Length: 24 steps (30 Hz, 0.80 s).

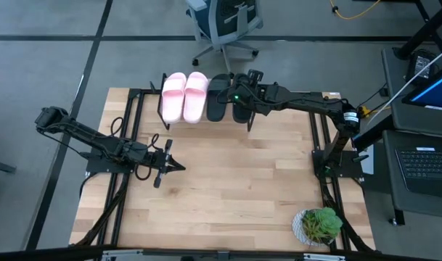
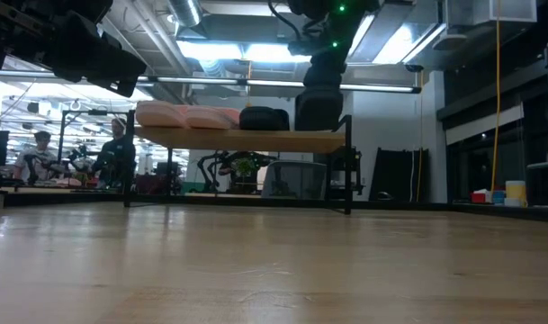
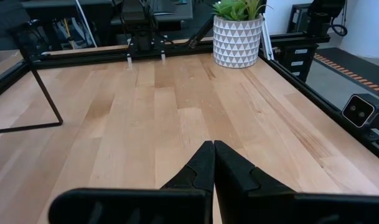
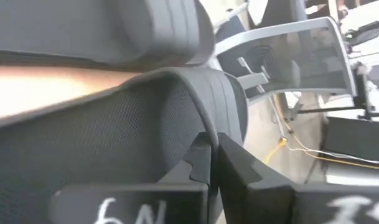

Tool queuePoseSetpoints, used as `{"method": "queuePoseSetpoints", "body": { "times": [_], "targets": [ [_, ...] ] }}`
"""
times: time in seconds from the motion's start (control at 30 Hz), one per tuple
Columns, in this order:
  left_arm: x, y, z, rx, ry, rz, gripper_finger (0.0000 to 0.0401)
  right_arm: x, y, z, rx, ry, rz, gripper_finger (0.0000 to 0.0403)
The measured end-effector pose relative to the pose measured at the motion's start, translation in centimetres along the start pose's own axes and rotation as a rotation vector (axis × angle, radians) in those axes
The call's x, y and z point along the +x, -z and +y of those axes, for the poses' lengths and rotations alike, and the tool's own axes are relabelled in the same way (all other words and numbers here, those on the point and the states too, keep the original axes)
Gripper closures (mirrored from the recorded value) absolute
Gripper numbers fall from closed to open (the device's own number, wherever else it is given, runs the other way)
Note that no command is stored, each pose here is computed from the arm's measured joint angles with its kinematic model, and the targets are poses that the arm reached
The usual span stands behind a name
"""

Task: Pick and place slides into the shelf
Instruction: Put the black slipper on the shelf

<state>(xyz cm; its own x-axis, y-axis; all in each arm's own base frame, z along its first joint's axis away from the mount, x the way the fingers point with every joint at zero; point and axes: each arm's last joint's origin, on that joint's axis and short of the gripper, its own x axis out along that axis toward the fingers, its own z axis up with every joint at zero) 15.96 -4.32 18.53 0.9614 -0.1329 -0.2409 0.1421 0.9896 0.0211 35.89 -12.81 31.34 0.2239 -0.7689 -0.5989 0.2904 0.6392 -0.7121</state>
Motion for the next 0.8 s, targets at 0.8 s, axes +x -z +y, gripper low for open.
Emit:
{"method": "queuePoseSetpoints", "body": {
  "times": [0.8],
  "targets": [
    [0.00, 0.01, 0.01, 0.000, 0.000, 0.000, 0.0399, -0.19, -0.46, 0.18, 0.062, -0.027, -0.045, 0.0390]
  ]
}}
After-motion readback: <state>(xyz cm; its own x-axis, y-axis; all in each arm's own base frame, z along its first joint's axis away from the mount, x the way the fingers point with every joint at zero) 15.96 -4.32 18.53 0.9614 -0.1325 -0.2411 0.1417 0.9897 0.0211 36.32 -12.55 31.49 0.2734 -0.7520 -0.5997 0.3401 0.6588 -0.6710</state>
